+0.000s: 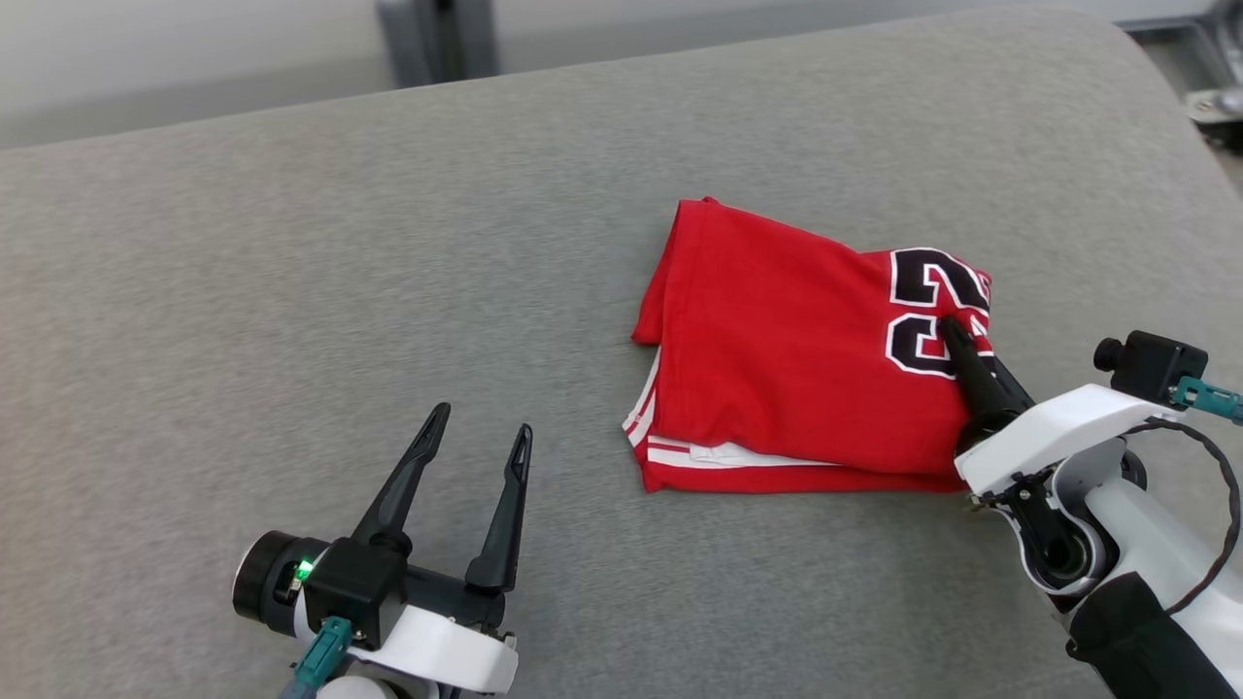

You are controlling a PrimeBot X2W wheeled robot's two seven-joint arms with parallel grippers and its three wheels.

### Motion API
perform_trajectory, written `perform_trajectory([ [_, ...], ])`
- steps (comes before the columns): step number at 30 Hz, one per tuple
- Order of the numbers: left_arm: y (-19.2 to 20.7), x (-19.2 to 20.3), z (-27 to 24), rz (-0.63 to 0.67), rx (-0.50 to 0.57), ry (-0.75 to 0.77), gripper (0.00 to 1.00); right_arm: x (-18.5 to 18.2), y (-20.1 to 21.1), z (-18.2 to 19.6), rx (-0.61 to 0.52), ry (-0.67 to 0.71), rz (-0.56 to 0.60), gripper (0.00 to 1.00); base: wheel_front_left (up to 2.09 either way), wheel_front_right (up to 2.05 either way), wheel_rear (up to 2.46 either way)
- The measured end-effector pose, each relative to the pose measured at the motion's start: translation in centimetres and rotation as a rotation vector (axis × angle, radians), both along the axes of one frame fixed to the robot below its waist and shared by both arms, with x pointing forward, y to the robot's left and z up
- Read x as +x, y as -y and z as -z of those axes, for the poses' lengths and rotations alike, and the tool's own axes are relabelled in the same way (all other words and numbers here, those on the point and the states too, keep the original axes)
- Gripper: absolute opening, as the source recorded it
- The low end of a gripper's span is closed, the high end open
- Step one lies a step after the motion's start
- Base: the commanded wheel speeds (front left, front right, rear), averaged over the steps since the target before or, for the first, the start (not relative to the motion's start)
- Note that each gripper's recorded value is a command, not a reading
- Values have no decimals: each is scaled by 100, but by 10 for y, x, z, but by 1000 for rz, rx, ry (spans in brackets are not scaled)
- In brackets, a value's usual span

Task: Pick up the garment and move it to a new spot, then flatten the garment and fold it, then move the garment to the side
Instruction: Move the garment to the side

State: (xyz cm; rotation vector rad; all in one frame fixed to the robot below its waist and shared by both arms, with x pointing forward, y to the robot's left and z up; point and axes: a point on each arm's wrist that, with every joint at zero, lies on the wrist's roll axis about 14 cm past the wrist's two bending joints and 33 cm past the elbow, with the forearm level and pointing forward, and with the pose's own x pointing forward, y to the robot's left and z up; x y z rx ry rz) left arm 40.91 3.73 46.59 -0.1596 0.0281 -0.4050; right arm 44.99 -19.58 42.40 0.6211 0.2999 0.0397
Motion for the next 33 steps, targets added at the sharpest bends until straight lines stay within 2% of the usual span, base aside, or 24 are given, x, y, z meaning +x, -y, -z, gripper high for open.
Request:
perform_trajectory([
  [9,41,7,12,141,-2,-7,100,-22,40,3,-40,-11,104,0,0,0,0],
  [13,57,12,17,191,-11,-8,100,-22,55,4,-133,-21,94,0,0,0,0],
  [18,70,24,19,237,-22,16,100,3,79,-7,-256,13,91,0,0,0,0],
  [25,77,58,-10,255,-46,142,100,49,124,-29,-439,78,142,0,0,0,0],
  [33,79,82,-15,262,-62,192,100,96,165,-25,-667,67,170,0,0,0,0],
])
